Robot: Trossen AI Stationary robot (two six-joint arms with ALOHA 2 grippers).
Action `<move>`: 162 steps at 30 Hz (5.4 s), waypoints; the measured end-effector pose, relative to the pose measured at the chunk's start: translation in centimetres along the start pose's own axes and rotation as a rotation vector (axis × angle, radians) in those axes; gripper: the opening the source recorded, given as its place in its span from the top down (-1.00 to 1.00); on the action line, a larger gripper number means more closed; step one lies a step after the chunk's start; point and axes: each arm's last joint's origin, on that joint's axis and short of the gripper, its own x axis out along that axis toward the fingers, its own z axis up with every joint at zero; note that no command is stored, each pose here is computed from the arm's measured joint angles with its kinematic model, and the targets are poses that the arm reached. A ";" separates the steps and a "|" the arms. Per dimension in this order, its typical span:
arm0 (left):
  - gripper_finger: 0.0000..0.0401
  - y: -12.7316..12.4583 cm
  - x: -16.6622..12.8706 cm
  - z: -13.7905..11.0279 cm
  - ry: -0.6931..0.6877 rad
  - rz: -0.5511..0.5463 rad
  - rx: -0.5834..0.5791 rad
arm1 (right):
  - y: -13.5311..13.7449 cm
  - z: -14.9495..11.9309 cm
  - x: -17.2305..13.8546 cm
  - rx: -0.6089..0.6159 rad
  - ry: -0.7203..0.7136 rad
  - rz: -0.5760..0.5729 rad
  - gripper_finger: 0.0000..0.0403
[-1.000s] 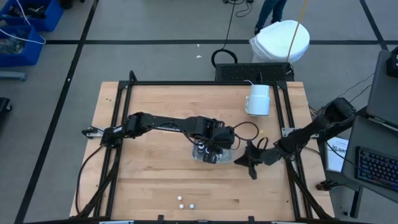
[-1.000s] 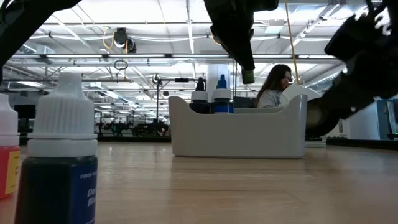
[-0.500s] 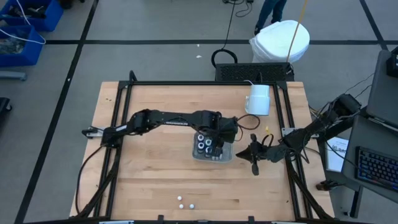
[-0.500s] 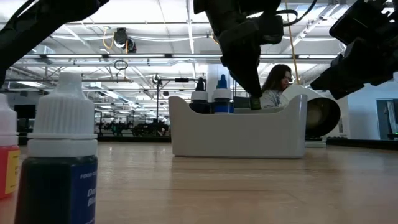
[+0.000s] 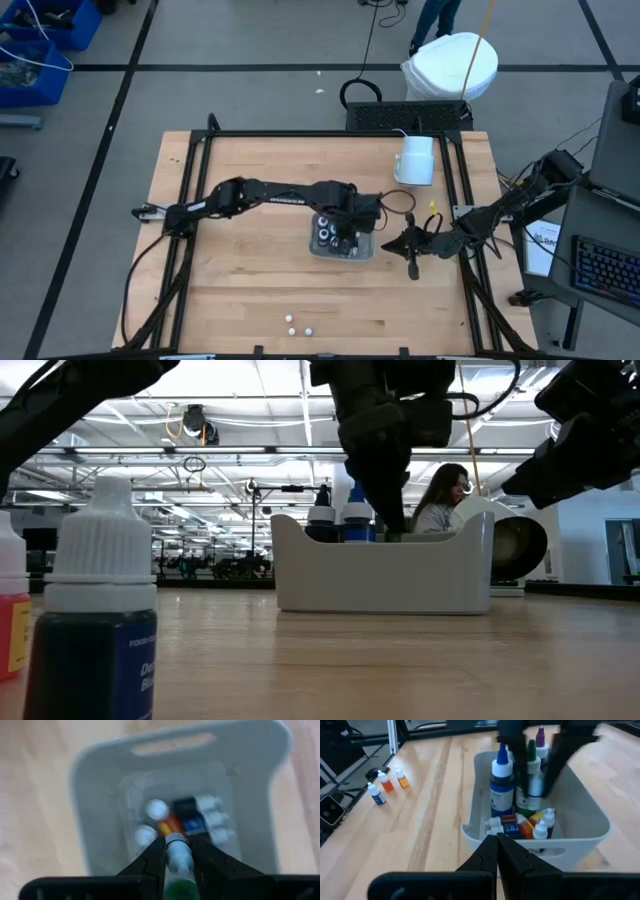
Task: Pick & Place food coloring
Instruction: Put the small green food coloring into the gray bin, then adjust the big blue food coloring in the gray bin
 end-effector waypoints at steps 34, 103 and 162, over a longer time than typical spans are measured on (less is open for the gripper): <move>0.60 -1.1 1.7 0.8 -0.029 0.006 0.043 | 0.0 0.0 0.0 0.001 -0.003 0.002 1.00; 0.91 -20.9 -19.3 -10.7 -0.269 -0.048 0.239 | 0.2 0.3 0.0 0.042 -0.027 0.015 1.00; 0.98 -19.3 -5.0 -19.8 -0.806 0.184 0.112 | 0.5 0.9 1.8 -0.049 -0.206 -0.118 1.00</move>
